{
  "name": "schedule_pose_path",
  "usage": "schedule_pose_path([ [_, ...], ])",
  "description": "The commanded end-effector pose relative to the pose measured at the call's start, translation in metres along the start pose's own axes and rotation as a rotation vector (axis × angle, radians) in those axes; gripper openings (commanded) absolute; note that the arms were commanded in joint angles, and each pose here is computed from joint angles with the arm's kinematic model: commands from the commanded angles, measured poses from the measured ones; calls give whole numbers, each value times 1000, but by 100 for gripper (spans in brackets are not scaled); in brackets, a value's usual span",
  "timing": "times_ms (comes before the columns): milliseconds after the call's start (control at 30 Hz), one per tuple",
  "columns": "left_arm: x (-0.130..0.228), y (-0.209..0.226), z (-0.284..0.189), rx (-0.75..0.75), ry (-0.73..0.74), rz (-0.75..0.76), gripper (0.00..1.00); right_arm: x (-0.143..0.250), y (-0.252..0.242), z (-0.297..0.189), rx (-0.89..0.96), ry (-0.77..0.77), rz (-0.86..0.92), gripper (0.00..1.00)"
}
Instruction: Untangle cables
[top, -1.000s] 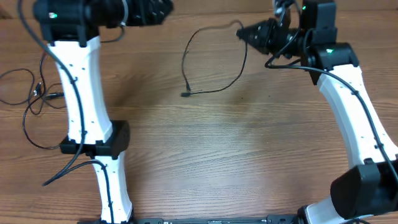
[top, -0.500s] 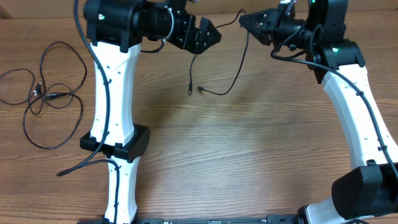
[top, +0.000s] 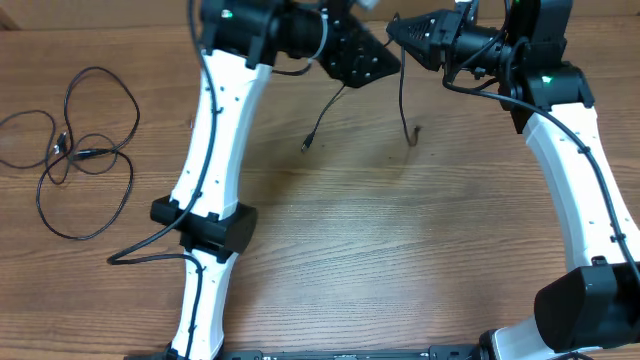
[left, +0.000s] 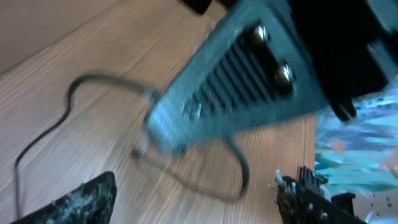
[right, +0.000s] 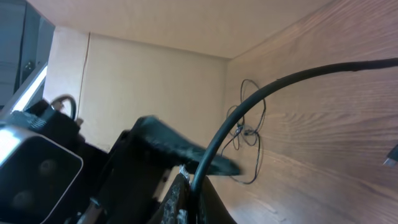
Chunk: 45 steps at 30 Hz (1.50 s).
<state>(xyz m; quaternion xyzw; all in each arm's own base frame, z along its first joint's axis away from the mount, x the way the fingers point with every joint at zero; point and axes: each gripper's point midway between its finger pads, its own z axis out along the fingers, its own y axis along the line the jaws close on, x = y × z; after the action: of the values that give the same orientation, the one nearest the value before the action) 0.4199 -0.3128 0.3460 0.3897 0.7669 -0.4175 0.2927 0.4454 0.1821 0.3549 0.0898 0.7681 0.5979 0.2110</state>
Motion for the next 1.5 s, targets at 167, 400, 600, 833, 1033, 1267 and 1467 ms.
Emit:
schedule_pose_path([
  [167,-3,4,41,70,-14,-139,54,2,10,0,-13,5,-15,4],
  [400,-5,13,41,40,-27,-157,4,-2,6,-1,0,-19,-24,4],
  [600,-22,29,11,-17,-97,-195,4,-14,-18,-10,97,-83,-21,32],
  [833,-57,48,-100,-165,-294,-174,4,-18,-85,-30,415,-178,0,88],
  [1033,-64,73,-214,-357,-481,-253,4,-14,-119,-48,606,-211,14,93],
  [1267,-34,115,-359,-776,-668,-360,4,-7,-126,-51,644,-180,-7,93],
  [1467,28,149,-463,-1107,-755,-534,4,2,-137,-56,695,-137,-22,93],
])
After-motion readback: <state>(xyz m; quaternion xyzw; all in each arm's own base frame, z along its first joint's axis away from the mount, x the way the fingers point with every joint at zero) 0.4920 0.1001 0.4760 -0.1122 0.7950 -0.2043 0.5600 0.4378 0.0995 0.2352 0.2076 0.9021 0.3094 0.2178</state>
